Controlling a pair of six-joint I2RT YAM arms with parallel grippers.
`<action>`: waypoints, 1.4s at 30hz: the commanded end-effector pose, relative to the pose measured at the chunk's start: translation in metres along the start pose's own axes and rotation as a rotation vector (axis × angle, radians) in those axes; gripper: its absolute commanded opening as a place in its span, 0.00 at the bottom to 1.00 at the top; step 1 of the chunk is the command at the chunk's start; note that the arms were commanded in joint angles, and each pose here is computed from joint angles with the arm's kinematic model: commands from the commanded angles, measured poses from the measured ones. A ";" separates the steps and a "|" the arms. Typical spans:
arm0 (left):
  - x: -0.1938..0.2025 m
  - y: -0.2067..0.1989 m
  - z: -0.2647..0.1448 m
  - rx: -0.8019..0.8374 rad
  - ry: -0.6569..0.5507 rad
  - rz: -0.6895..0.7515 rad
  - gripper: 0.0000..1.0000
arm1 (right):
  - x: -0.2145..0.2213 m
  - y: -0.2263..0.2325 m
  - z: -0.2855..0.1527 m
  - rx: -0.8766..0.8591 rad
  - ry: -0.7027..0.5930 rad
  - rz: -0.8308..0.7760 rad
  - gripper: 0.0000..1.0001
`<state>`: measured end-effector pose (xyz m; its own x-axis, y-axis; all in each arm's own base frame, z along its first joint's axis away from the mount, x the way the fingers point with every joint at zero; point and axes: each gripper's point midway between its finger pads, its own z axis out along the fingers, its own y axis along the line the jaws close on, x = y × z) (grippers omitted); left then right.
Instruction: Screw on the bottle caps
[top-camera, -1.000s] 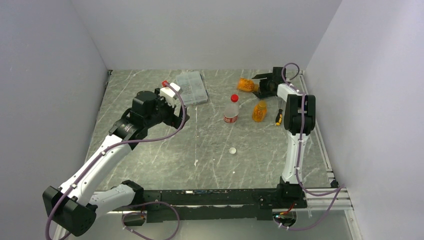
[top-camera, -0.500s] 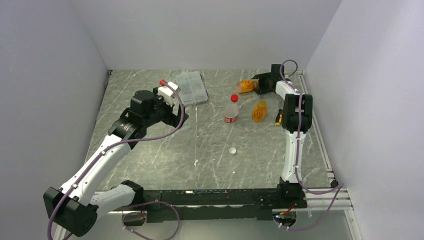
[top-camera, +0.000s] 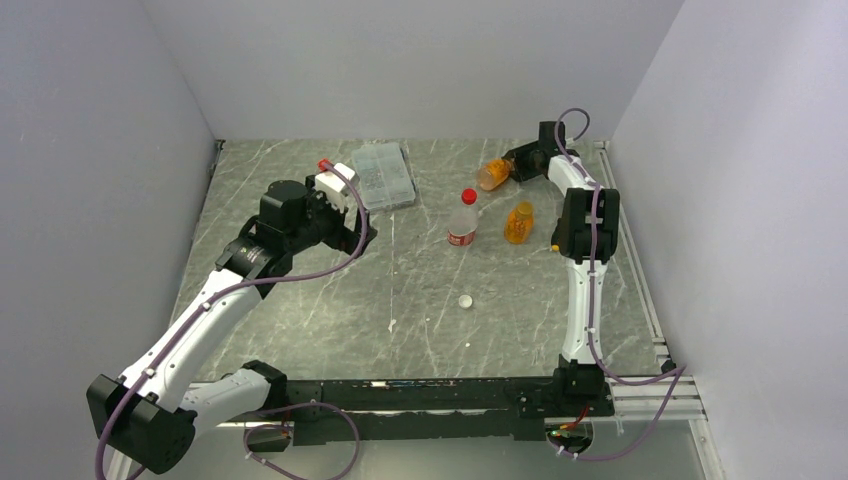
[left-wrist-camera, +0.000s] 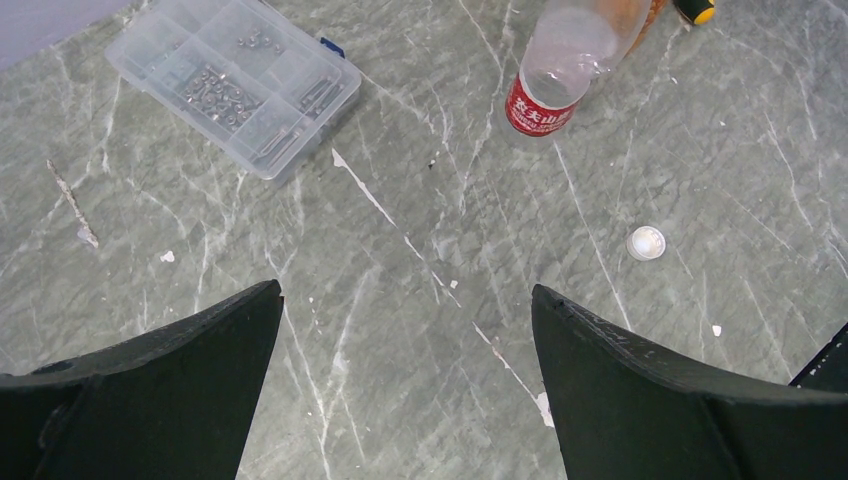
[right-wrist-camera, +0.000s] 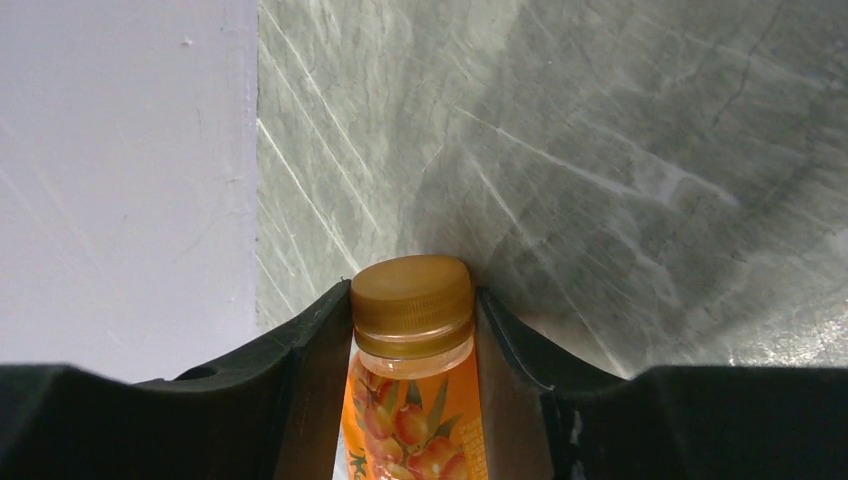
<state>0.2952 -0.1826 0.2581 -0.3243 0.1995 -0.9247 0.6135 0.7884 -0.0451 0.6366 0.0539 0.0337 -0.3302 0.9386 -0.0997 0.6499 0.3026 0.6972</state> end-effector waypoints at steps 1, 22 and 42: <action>-0.016 -0.003 -0.005 0.016 -0.066 0.004 1.00 | -0.003 -0.060 0.014 0.185 -0.033 -0.118 0.41; -0.015 -0.005 -0.001 0.034 -0.060 -0.040 0.99 | 0.014 -0.062 0.026 0.267 0.026 -0.489 0.71; -0.017 -0.004 0.000 0.038 -0.065 -0.064 0.99 | 0.036 -0.079 0.046 0.237 0.120 -0.509 0.41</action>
<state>0.2950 -0.1850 0.2616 -0.3417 0.1539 -0.9271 0.6130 0.7843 -0.0957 0.6593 0.0654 0.0294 -0.5787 0.6811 -0.4486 0.4305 0.7223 0.5413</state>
